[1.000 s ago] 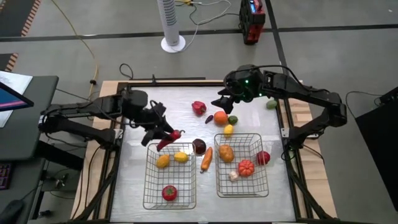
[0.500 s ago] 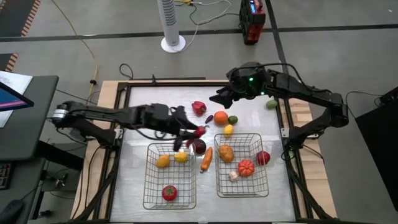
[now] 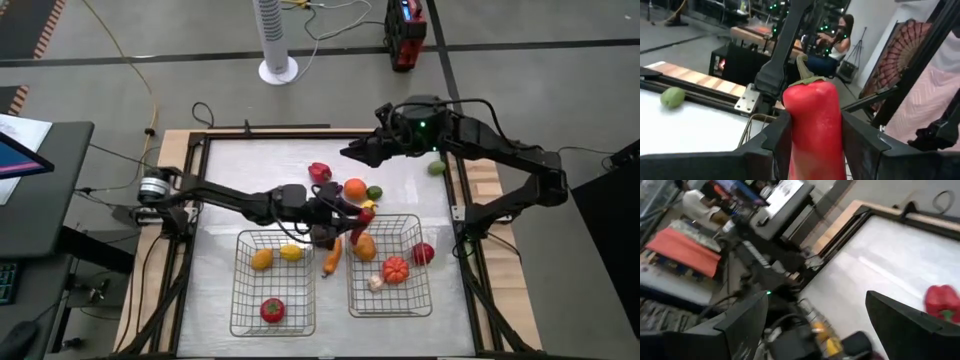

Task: Sort produce into baskets
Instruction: Put the red chili pepper into the right brown wire basket, then put the orange into the left brown wire basket

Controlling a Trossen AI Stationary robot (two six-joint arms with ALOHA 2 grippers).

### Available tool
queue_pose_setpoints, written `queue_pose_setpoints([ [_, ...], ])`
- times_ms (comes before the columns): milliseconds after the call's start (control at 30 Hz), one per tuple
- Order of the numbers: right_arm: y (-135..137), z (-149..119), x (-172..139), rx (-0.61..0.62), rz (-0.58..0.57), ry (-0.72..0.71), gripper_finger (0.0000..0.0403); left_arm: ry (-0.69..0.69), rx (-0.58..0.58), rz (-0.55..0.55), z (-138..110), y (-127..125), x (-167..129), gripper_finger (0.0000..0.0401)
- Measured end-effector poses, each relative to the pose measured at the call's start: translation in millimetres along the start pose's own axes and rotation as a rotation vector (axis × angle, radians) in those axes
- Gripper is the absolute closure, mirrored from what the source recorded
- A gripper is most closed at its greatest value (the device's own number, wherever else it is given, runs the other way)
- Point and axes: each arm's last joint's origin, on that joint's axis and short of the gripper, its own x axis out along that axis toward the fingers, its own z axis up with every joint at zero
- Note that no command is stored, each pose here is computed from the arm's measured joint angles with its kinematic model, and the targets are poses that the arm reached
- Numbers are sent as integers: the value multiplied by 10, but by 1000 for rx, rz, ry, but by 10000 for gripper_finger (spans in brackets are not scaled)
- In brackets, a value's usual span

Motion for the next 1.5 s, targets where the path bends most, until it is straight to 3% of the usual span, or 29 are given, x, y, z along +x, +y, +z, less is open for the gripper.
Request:
queue_pose_setpoints([
  [333,12,-14,1,-42,20,21,41,61,64,62,-280,124,107,260],
  [667,3,-24,3,-48,11,31,41,69,49,45,-265,123,100,138],
  [800,-64,-30,-5,-34,-33,60,41,18,-24,34,-49,112,25,116],
  [1033,-177,-50,-43,-44,-114,114,41,76,-44,85,318,113,-236,125],
  [1233,-377,-141,-111,-49,-319,223,41,171,98,202,613,-32,-640,149],
  [1333,-558,-158,-130,-71,-471,278,41,210,168,247,686,-94,-809,160],
  [1500,-989,-189,70,-40,-565,372,41,342,196,318,682,-93,-1016,174],
])
